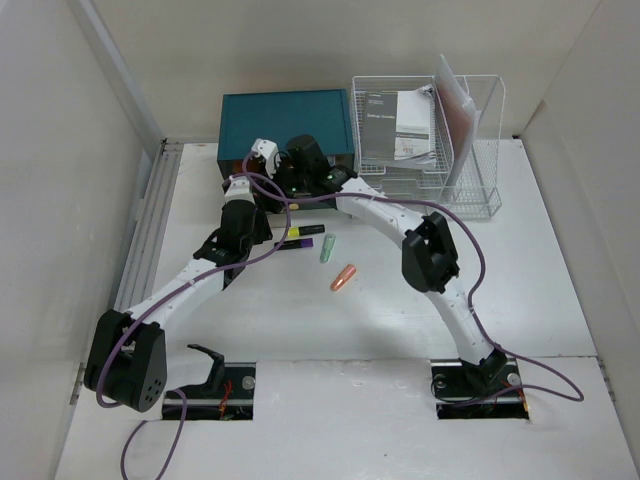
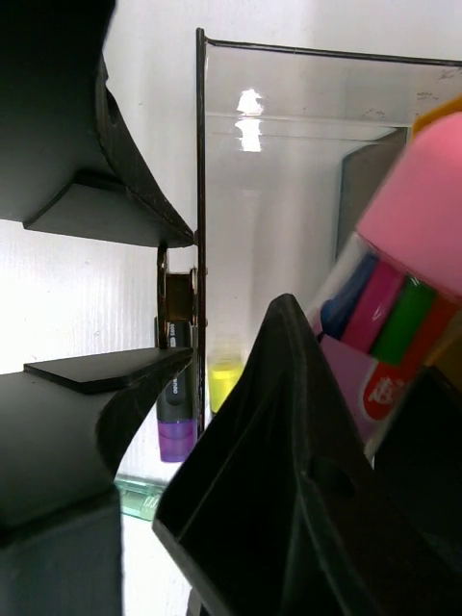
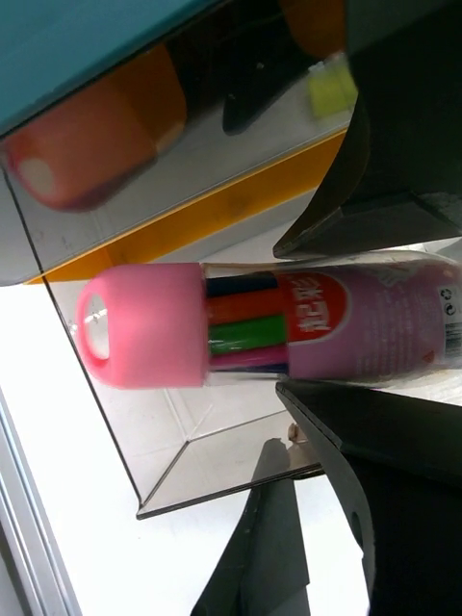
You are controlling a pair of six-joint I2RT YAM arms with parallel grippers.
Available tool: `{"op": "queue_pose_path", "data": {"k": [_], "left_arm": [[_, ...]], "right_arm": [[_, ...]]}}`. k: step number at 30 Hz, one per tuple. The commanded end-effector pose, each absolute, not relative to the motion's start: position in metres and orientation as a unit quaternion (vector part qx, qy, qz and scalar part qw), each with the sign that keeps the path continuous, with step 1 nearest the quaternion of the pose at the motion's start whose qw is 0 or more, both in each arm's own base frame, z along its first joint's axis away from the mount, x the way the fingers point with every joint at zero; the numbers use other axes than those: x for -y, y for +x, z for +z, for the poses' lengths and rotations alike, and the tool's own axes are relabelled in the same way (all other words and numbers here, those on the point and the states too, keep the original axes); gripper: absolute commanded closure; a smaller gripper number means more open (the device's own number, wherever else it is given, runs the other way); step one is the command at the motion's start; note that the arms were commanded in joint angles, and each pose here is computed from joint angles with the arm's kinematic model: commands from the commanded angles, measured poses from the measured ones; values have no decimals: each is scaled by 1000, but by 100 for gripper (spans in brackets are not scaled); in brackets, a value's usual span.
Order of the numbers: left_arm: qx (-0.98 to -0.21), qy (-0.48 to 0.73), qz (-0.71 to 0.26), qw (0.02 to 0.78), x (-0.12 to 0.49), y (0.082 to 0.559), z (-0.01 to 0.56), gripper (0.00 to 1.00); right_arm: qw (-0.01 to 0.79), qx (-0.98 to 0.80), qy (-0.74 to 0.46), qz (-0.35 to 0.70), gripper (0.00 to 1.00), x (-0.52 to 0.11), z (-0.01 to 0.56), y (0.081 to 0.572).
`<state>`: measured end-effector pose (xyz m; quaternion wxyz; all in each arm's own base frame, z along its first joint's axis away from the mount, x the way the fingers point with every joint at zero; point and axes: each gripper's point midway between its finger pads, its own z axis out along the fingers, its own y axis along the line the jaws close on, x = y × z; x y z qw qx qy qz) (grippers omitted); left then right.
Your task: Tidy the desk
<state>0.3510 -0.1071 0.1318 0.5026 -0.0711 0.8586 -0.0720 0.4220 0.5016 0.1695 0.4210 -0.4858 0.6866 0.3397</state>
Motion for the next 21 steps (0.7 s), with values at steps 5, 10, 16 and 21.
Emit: {"op": "queue_pose_path", "data": {"k": [5,10,16,21], "left_arm": [[-854,-51,-143,498,139,340,141,93],[-854,-54,-139,499,137,341,141,93],[-853,-58,-142,499,138,341,141,93],[-854,-67,-139,497,133,351,137,94]], "right_arm": [[507,-638,-470,339,36,-497,267,417],[508,-644,-466,331,31,-487,271,412],[535,-668,-434,283,36,-457,293,413],[542,-699,-408,227,70,-414,290,402]]}}
